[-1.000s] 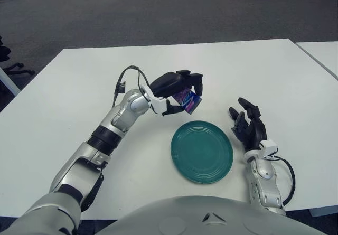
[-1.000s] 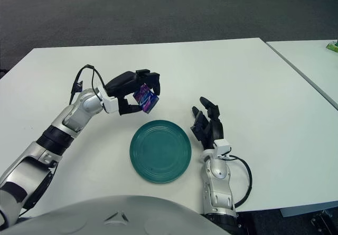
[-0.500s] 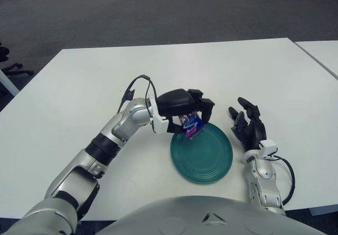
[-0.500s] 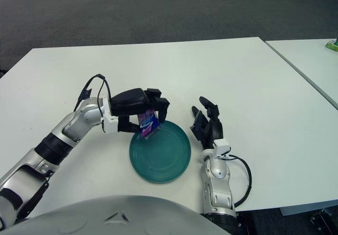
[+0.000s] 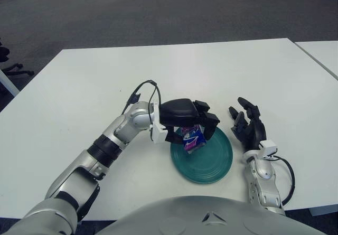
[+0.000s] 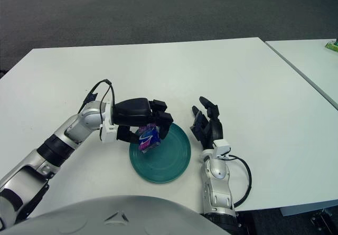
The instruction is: Put the gum into the plate.
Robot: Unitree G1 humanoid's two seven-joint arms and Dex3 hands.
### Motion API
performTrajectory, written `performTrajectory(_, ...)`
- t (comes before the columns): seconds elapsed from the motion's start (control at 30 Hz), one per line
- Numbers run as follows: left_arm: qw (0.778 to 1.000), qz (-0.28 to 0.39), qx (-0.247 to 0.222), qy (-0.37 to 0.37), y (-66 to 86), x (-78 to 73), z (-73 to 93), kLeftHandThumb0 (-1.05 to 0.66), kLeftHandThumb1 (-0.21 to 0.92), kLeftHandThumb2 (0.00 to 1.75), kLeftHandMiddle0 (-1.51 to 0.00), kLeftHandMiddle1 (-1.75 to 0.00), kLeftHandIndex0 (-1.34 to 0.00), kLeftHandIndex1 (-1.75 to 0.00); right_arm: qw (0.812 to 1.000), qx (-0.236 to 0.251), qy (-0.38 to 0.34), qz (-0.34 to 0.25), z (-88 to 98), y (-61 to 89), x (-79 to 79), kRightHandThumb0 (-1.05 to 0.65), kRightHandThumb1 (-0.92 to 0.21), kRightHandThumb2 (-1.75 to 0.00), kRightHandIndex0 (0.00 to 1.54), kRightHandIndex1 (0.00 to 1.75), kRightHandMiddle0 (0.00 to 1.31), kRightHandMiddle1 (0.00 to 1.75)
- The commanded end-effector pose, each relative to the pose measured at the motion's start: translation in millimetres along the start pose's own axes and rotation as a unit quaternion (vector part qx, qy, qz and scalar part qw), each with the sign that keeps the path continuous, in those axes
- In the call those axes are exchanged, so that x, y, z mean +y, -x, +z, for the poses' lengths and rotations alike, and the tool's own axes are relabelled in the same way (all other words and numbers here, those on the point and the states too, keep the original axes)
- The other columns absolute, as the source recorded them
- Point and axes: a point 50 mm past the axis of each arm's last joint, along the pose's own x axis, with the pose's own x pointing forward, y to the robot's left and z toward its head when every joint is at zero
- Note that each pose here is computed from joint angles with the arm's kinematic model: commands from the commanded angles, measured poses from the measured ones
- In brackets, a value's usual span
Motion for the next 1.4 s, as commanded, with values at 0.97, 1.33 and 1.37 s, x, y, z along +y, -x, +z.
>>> performTrajectory(0.97, 0.995, -0.084, -0.003, -0.055, 5.8, -7.6, -0.3, -1.05, 0.92, 0.5, 0.0, -0.01, 0.0, -0.01, 0.997, 0.056, -0.061, 0.004, -19.7, 11.9, 5.7, -0.61, -0.92, -0.93, 0.41, 0.02, 0.0, 0.74)
performTrajectory(1.33, 0.999, -0.027, 0.013, -0.021, 7.0, -8.2, -5.6, -1.05, 0.92, 0.59, 0.0, 0.0, 0.0, 0.0, 0.996, 0.046, -0.075, 0.019, -19.3, 13.7, 6.4, -0.62, -0.92, -0.94, 0.39, 0.01, 0.0, 0.7)
performTrajectory(1.37, 1.0, -0.02, 0.017, -0.013, 7.1, -8.0, -6.7, -1.05, 0.92, 0.58, 0.0, 0.0, 0.0, 0.0, 0.996, 0.046, -0.074, 0.018, -19.8, 13.6, 6.2, -0.64, -0.92, -0.94, 0.38, 0.01, 0.0, 0.7)
